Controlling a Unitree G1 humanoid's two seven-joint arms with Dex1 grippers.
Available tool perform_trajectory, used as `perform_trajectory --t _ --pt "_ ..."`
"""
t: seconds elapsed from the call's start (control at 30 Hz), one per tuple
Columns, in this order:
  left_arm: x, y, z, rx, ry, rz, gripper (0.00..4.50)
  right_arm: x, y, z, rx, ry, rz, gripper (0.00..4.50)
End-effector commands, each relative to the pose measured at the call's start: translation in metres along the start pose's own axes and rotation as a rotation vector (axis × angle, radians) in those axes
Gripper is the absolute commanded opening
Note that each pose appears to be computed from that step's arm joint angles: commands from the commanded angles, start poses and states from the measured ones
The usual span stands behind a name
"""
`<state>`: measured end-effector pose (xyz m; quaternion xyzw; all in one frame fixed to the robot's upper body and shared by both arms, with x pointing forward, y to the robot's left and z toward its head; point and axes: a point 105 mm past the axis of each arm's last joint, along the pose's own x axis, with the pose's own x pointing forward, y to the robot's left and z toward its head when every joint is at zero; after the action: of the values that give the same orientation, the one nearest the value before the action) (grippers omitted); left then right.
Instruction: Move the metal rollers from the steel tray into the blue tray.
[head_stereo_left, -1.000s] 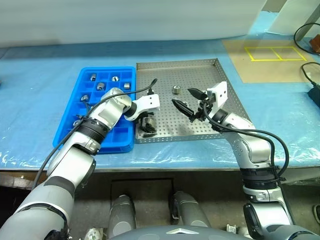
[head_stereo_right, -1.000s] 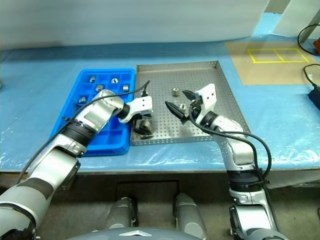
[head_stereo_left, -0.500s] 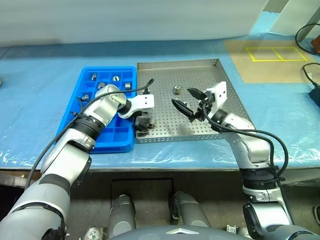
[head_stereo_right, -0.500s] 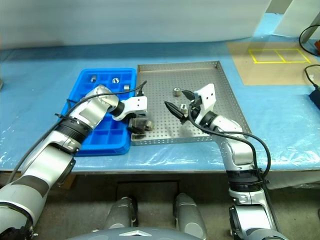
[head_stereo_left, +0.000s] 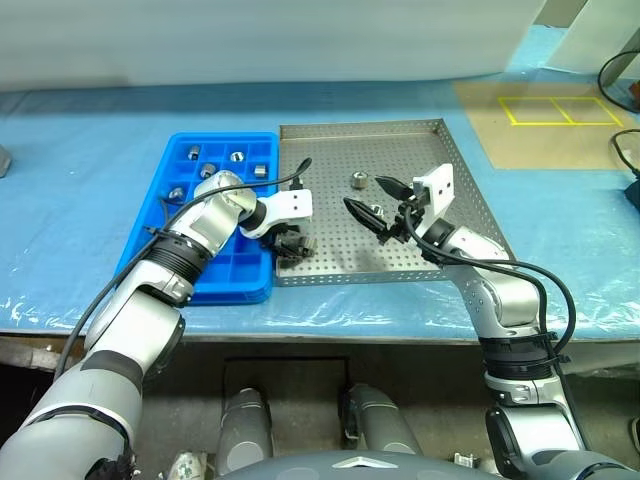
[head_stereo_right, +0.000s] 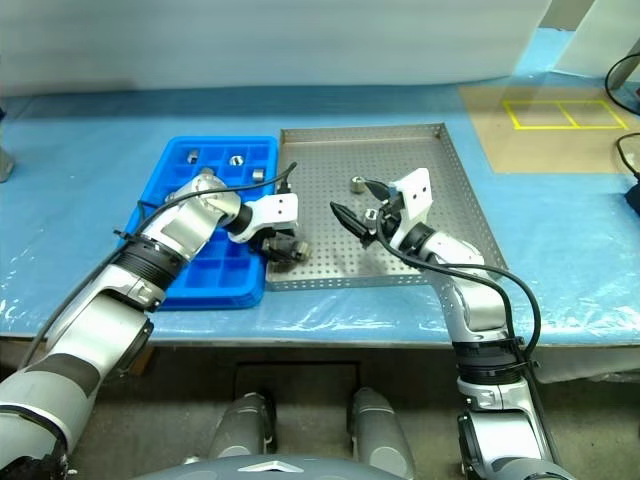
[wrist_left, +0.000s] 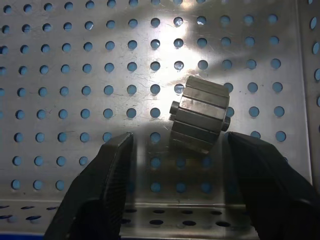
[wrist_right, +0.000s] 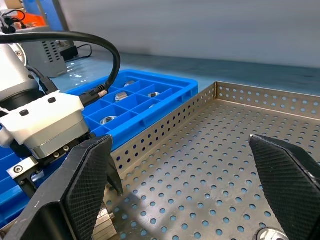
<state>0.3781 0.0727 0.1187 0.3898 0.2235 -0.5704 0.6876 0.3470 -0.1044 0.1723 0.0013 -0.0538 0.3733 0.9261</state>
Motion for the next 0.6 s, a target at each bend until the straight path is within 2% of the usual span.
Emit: perform_trajectory --t 0.03,0.1,0.17,0.27,0.6 --pt "0.011 -0.0135 0.0065 0.009 -0.055 -0.036 3.02 0.0004 0.0045 0.013 -0.036 -0.047 0.013 4.5" --pt "0.0141 -0.0155 0.0067 -0.002 -0.06 -0.02 2.64 0.0008 0.0045 0.0131 -0.036 -0.047 0.014 4.5" --pt "0.0168 -0.0133 0.0066 -0.027 -0.066 0.009 2.64 0.0008 0.0048 0.0131 -0.036 -0.048 0.015 4.5" --pt "0.0136 -0.0224 0.0089 -0.037 -0.1 -0.049 2.64 0.0013 0.0052 0.0124 -0.035 -0.047 0.015 4.5" --pt "0.0086 -0.0157 0.0137 -0.062 -0.134 -0.016 2.64 0.0019 0.0068 0.0117 -0.034 -0.046 0.022 4.5"
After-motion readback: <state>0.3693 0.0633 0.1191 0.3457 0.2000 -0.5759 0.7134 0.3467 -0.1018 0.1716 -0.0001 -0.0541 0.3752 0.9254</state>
